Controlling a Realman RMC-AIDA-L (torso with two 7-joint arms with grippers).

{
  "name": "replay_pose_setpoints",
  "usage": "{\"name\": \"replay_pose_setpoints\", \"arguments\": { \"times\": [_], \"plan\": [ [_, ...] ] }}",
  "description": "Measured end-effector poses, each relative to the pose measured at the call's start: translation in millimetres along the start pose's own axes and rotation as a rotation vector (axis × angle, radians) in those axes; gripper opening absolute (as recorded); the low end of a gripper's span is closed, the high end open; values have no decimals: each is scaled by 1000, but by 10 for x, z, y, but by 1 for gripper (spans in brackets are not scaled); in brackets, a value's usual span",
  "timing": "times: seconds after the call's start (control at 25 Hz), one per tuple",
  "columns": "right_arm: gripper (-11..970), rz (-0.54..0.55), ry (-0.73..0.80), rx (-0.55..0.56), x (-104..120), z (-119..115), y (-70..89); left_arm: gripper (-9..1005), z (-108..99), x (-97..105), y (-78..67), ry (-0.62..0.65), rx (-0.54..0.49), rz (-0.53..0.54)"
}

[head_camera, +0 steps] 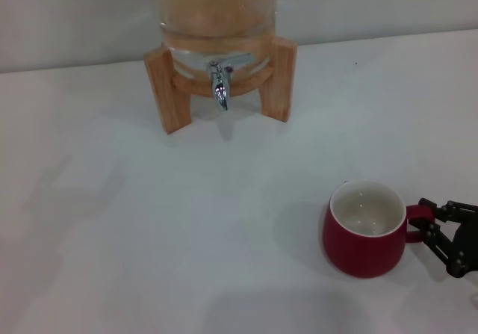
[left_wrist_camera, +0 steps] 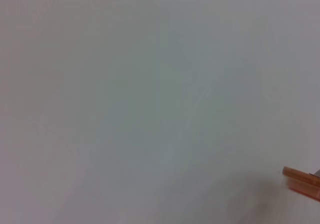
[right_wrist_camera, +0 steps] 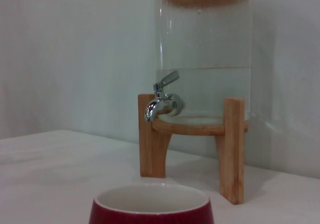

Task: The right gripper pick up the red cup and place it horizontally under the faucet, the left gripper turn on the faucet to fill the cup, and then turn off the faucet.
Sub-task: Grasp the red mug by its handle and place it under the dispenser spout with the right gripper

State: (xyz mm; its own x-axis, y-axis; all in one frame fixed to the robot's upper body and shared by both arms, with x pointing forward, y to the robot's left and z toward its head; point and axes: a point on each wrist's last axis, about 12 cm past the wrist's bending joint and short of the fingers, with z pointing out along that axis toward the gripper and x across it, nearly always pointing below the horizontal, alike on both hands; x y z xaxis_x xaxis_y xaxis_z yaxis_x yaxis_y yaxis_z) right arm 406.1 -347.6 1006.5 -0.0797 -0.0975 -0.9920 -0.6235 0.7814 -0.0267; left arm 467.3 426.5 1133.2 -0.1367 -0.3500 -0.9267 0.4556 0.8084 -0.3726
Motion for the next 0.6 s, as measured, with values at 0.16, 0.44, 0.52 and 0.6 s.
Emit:
{"name": "replay_pose_setpoints", "arguments": {
  "times": [0.16,0.44,0.52,0.6],
  "plan": [
    [173,14,-7,7,-1,17,-1,799,-12,4,1,1,-3,-3],
    [171,50,-10,26,11,37,-3,799,-22,9,2,2,-5,-5],
    [171,64,-13,31,6,49,-12,799,-19,10,1,3,-3,-5],
    [170,69,-16,32,3,57,-14,799,-17,10,0,4,-3,-6]
  ]
}}
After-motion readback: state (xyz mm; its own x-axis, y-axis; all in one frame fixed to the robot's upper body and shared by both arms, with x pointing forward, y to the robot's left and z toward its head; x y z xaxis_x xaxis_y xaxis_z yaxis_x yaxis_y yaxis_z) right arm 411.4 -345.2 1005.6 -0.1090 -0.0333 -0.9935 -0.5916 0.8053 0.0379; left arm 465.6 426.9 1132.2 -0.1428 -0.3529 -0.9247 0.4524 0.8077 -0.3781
